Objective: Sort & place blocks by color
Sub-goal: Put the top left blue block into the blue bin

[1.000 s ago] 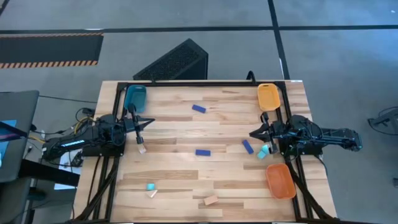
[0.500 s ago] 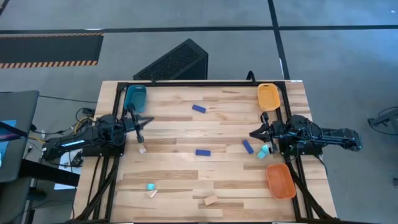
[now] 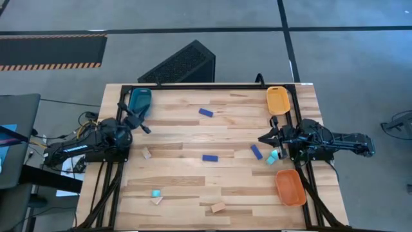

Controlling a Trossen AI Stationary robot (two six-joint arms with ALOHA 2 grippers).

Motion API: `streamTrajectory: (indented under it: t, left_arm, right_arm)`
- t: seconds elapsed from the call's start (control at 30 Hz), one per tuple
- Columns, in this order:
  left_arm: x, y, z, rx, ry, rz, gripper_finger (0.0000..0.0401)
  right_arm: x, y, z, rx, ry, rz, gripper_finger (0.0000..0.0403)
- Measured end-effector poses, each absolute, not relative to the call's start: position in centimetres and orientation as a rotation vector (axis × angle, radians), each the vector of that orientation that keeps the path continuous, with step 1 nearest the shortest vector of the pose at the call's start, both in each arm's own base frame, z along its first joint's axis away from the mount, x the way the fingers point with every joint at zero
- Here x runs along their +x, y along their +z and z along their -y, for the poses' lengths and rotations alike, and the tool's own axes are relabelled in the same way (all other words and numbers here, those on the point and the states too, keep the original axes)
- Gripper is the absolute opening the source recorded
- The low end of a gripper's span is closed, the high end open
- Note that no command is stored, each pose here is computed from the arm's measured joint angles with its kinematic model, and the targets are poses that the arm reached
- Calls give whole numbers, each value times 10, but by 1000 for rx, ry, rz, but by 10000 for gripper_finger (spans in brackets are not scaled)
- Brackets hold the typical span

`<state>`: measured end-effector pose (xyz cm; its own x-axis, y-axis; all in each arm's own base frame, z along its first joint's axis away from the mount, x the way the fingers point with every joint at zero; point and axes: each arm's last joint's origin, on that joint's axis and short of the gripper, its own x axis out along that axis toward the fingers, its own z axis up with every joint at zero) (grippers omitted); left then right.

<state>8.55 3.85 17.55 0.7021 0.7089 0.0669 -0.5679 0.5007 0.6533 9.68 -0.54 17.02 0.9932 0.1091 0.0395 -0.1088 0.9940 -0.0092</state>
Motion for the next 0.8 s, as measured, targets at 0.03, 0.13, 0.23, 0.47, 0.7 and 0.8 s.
streamTrajectory:
  t: [0.03,0.13,0.23,0.47,0.7,0.8]
  left_arm:
    - [86,176,-38,726,741,-214,0]
    - [88,175,-36,753,649,-194,0]
    - [88,176,-35,720,634,-155,0]
    - [85,198,-33,95,625,291,0]
    - [84,195,-36,-216,683,361,0]
    - [86,194,-35,-305,601,372,0]
  right_arm:
    - [97,170,6,-21,104,41,56]
    - [97,171,7,-77,84,49,56]
    - [96,174,10,-89,31,88,56]
    - [87,205,20,362,-162,457,56]
    - [84,202,35,924,-483,678,56]
    - [88,205,32,1038,-344,679,56]
